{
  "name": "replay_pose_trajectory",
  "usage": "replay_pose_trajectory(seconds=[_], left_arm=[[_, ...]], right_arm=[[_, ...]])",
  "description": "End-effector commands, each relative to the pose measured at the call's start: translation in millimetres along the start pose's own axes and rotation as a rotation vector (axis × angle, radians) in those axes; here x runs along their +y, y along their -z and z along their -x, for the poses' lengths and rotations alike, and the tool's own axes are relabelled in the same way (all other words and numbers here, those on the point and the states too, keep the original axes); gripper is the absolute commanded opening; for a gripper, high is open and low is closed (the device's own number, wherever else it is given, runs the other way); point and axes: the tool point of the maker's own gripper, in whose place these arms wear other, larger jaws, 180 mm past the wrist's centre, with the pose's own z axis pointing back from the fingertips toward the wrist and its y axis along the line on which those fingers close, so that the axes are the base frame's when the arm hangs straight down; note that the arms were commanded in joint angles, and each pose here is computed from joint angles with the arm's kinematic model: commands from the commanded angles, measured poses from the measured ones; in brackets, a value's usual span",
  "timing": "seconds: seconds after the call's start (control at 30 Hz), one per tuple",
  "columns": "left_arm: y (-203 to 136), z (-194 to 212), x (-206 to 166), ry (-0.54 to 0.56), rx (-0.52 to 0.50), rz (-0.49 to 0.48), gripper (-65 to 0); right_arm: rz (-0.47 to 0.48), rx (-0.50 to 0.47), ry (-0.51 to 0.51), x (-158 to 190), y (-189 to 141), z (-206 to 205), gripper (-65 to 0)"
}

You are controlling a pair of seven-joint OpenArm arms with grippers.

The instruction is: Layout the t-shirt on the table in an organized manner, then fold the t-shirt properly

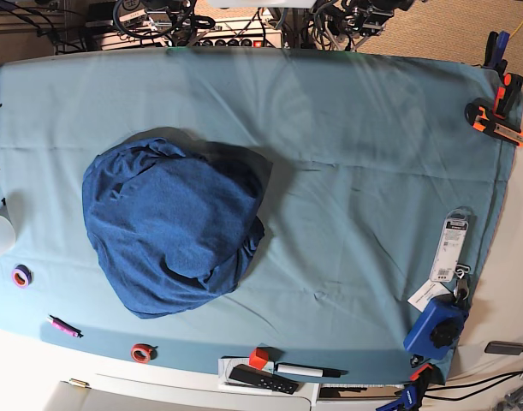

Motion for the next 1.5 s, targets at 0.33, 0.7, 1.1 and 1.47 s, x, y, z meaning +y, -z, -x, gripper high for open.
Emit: replay_pose_trajectory(seconds=[0.33, 0.7, 1.1, 1.47], left_arm=[[-0.2, -3.8, -2.0, 0.000, -0.014, 0.010, -65.0], [-0.2, -4.4, -2.5, 0.000, -0.015, 0.010, -65.0], [-0.3, -5.3, -2.6, 0.001, -0.017, 0.011, -65.0], [-11.9, 17.1, 22.2, -0.057, -0.038, -0.006, -65.0]], right_arm=[[0.009, -0.031, 0.005, -5.8, -0.1, -8.3, -65.0], [0.009, -0.034, 0.005, -5.8, -0.1, -8.8, -65.0], [0.011, -0.034, 0.004, -7.3, -0.2, -9.0, -65.0], [0.039, -0.068, -0.016, -25.5, -8.5, 11.0, -65.0]])
